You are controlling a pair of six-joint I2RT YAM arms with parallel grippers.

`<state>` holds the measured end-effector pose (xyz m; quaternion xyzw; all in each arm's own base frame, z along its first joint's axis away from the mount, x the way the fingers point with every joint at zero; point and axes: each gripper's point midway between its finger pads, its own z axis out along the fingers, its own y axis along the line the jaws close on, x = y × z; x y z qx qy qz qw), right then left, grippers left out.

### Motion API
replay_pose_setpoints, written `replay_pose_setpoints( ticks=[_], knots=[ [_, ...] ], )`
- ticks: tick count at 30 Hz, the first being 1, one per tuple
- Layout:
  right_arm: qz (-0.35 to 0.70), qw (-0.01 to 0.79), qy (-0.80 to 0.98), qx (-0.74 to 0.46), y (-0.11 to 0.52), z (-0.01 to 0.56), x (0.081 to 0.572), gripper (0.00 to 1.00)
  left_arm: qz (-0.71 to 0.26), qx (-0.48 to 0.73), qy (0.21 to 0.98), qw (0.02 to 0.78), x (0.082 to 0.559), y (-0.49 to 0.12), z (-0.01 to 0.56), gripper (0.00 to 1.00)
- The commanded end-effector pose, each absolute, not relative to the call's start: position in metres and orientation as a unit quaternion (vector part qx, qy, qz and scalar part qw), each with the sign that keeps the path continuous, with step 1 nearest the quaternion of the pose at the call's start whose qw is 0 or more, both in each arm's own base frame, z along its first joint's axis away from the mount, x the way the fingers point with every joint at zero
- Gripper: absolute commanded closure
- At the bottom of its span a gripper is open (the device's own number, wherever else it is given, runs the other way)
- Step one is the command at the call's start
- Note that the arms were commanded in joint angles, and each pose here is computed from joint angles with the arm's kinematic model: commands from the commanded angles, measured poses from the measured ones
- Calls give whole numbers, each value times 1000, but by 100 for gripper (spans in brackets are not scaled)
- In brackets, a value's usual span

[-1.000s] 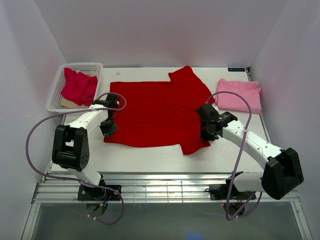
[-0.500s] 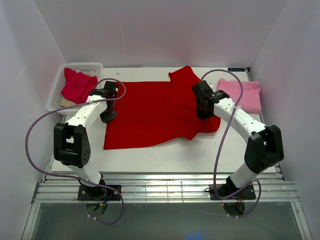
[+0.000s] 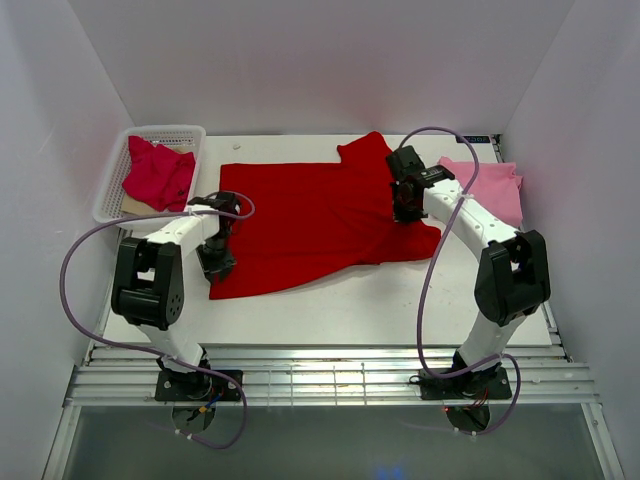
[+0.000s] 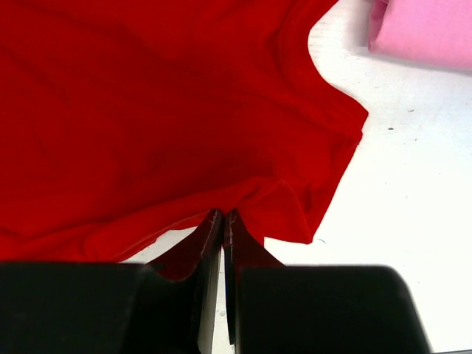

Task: Fold and stack the t-shirts
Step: Grap the side of the flattened tshirt closest away from the robot with both arms

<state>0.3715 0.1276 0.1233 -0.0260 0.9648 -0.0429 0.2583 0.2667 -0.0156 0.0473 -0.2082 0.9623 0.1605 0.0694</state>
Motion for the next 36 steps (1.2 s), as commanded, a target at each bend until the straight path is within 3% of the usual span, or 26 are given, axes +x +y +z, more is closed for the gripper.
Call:
replay_pose_setpoints(
  ticks=[1,12,19,28,30,33,36],
  knots=[
    [-27,275,961,-34,133,133,376,92,134,-242,957,84,252,-20,63,63],
    [-7,266,963,-37,137,124,363,92,154,-255,953,48,228,-16,40,62],
    [9,267,963,-39,142,125,361,92,155,-262,951,58,231,-15,31,46],
    [17,269,962,-39,142,126,356,92,165,-261,949,59,231,-12,13,46],
    [18,270,962,-39,141,126,356,92,171,-259,949,47,222,-10,6,47],
    [16,271,962,-37,140,127,354,92,177,-262,948,39,212,-8,0,59],
    [15,271,962,-36,139,127,353,92,172,-266,947,45,212,-8,1,78]
  ],
)
